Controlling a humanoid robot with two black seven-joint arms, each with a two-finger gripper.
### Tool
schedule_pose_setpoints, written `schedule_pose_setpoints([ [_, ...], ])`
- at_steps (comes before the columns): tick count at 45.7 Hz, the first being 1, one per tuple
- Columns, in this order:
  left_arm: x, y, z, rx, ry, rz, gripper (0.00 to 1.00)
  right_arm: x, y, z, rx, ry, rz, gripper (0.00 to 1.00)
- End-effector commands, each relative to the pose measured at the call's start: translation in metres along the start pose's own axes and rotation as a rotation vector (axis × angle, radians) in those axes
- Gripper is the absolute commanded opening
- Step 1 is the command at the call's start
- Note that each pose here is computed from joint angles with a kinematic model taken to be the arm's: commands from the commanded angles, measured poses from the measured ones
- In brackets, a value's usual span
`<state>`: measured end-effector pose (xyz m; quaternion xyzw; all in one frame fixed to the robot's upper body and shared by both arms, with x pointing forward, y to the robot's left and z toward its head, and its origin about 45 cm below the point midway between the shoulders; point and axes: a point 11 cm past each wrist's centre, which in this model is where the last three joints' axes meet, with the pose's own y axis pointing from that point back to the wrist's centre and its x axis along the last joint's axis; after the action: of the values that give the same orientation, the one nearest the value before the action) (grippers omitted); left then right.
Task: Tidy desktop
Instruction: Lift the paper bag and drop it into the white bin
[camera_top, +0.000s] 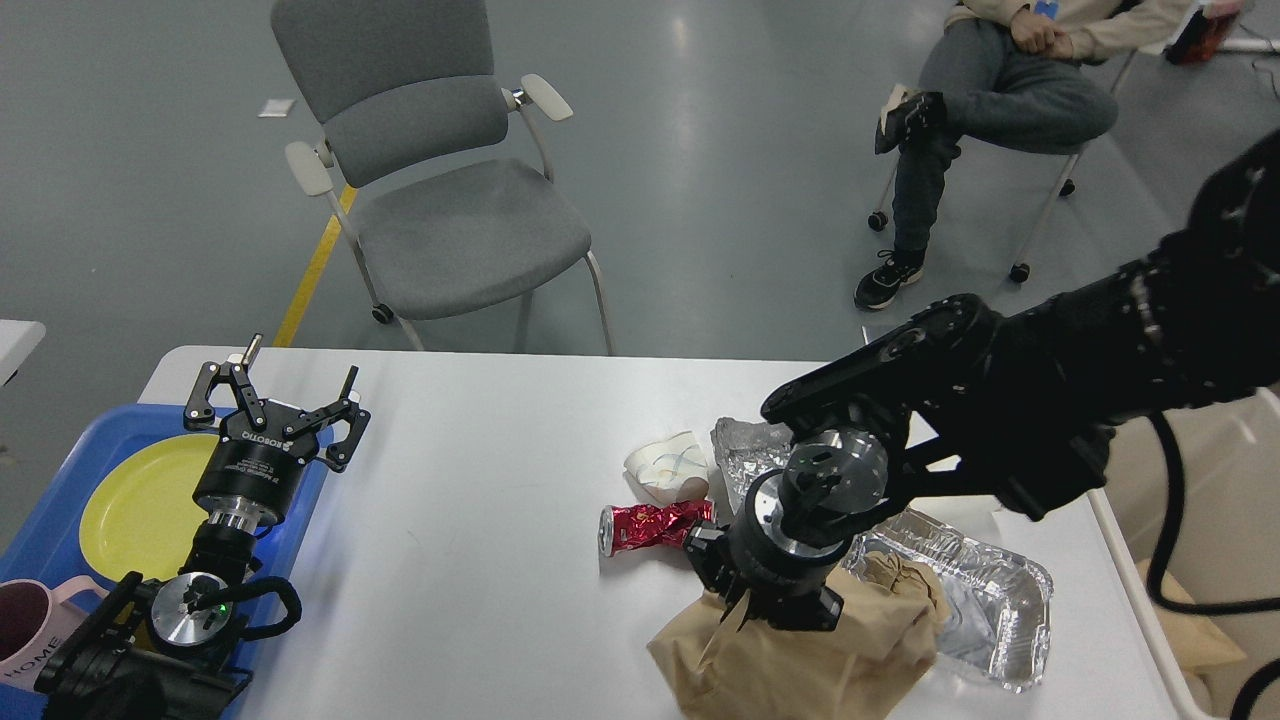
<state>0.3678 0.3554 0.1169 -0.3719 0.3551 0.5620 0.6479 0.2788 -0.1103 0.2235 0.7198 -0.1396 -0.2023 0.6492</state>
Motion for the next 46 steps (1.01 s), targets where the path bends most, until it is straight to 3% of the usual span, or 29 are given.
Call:
schedule_pose_setpoints([
  [1, 0.000, 0.000, 0.000, -0.001, 0.000, 0.000, 0.96, 0.008, 0.052, 0.008, 0.026, 0.062, -0.020, 0.00],
  [14, 0.000, 0.000, 0.000, -0.001, 0.000, 0.000, 0.96, 0.040, 0.135, 0.037, 0.133, 0.200, 0.061, 0.00],
  [35, 0.000, 0.000, 0.000, -0.001, 0.000, 0.000, 0.96, 0.076, 0.175, 0.074, 0.045, 0.277, 0.239, 0.00],
  [40, 0.001, 0.001, 0.000, -0.001, 0.000, 0.001, 0.96, 0.109, 0.189, 0.100, 0.008, 0.188, 0.341, 0.00],
  [46, 0.001, 0.001, 0.000, -0.001, 0.000, 0.001, 0.96, 0.166, 0.191, 0.162, -0.046, 0.016, 0.473, 0.00],
])
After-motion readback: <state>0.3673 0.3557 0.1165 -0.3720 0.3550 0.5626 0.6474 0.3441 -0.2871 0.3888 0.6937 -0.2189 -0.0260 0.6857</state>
